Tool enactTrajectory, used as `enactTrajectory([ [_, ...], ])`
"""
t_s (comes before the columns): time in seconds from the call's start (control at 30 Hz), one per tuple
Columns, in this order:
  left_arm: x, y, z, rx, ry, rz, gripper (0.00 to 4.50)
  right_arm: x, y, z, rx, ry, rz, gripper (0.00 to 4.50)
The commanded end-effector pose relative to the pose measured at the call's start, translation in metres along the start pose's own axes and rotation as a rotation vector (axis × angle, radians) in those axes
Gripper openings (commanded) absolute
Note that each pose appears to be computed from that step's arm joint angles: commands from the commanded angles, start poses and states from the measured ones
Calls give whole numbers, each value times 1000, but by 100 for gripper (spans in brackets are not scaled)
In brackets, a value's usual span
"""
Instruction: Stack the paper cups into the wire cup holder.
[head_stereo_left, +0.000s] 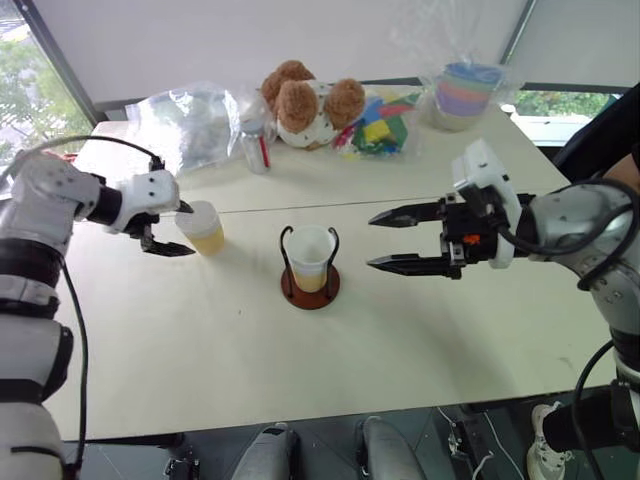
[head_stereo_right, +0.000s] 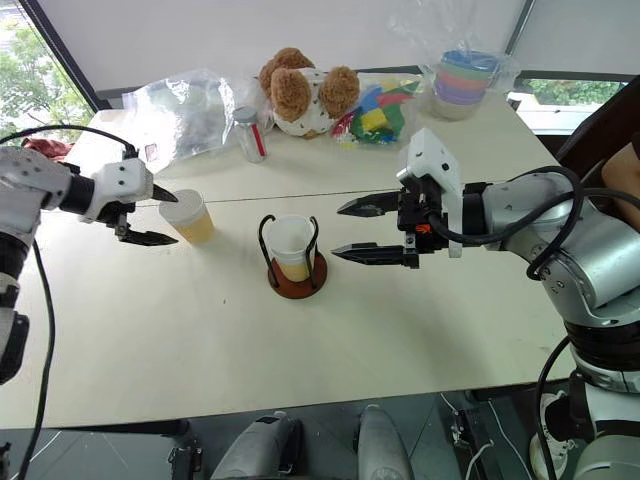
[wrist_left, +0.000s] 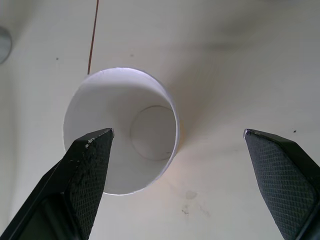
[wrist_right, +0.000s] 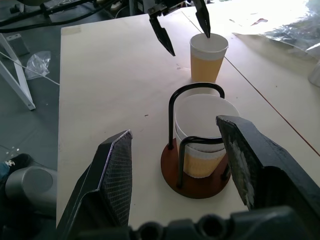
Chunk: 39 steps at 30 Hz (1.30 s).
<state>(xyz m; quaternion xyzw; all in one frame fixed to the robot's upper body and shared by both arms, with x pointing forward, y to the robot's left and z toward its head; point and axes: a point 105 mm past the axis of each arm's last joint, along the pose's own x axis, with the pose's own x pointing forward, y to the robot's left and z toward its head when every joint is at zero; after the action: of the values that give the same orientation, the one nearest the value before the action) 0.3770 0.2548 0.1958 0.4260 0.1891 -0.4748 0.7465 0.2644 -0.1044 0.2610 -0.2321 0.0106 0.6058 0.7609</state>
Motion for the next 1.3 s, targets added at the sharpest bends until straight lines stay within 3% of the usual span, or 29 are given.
enactTrajectory([
  [0.03,1,13,6,16,-18,63,407,-8,5,13,-78,22,-17,292],
  [0.13,8,12,4,48,20,49,296,-12,13,16,-94,50,-1,292],
  [0.27,12,12,5,62,26,32,87,-11,17,21,-107,49,8,292],
  [0.33,14,13,6,75,36,30,6,-10,16,22,-110,50,0,292],
  [0.6,4,23,22,125,25,44,6,-10,13,20,-99,62,-17,292],
  [0.67,-9,34,48,185,-10,53,6,-14,9,16,-97,93,-40,292],
  [0.77,-27,39,114,270,-151,-19,6,-25,-4,2,-116,202,-105,292],
  [0.83,-34,29,152,324,-238,-83,6,-30,-10,-5,-130,254,-124,292],
  [0.93,-34,6,186,387,-322,-202,6,-31,-11,-5,-134,251,-117,292],
  [1.3,-17,-38,213,429,-398,-484,6,-27,-4,-11,-108,242,-132,292],
])
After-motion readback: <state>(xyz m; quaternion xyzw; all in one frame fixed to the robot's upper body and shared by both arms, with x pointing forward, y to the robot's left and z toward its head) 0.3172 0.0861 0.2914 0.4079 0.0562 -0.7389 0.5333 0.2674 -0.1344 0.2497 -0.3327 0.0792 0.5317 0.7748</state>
